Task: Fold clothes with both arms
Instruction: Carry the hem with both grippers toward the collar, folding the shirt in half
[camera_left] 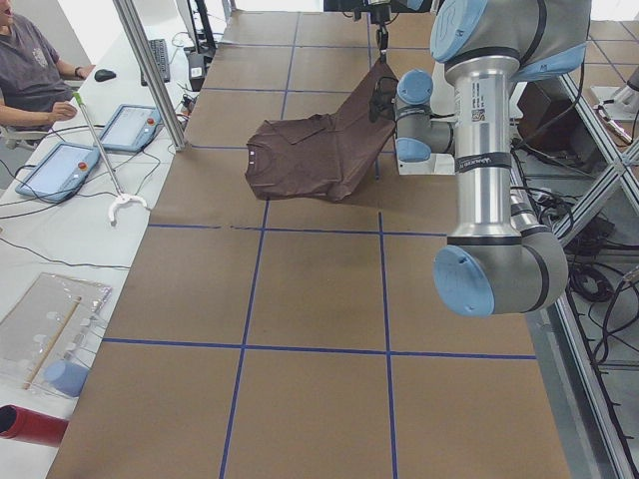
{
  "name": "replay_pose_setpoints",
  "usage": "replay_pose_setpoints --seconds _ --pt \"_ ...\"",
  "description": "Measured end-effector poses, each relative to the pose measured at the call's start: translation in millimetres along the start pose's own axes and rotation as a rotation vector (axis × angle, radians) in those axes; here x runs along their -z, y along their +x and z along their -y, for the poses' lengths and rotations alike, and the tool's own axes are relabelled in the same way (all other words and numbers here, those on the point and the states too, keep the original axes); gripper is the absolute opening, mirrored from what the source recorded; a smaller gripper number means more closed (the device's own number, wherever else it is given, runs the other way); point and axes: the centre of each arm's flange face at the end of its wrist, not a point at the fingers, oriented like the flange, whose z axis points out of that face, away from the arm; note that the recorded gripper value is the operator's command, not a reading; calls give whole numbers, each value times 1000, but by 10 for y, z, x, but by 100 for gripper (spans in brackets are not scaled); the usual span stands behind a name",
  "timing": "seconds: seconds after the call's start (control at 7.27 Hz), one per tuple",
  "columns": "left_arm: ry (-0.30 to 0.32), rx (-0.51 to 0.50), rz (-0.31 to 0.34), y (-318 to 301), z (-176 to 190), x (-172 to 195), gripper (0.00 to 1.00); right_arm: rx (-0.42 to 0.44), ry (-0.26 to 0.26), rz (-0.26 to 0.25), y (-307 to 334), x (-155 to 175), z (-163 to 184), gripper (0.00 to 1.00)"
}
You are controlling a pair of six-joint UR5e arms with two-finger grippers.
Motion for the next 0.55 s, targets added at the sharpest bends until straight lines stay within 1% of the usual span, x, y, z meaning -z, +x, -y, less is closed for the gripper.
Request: replay_pose_setpoints --seconds 0.14,0.27,0.41,0.55 --pt "10 -10 12 -53 87 -112 0 1 17 1 -15 -70 146 0" --pt "42 -27 34 -152 265 -236 0 11 57 -3 -23 -156 431 0" --pt "90 -51 70 -308 509 -293 0 47 107 -20 23 -196 757 0" --pt "141 -67 107 -472 784 -288 0 87 159 -48 107 -200 1115 0"
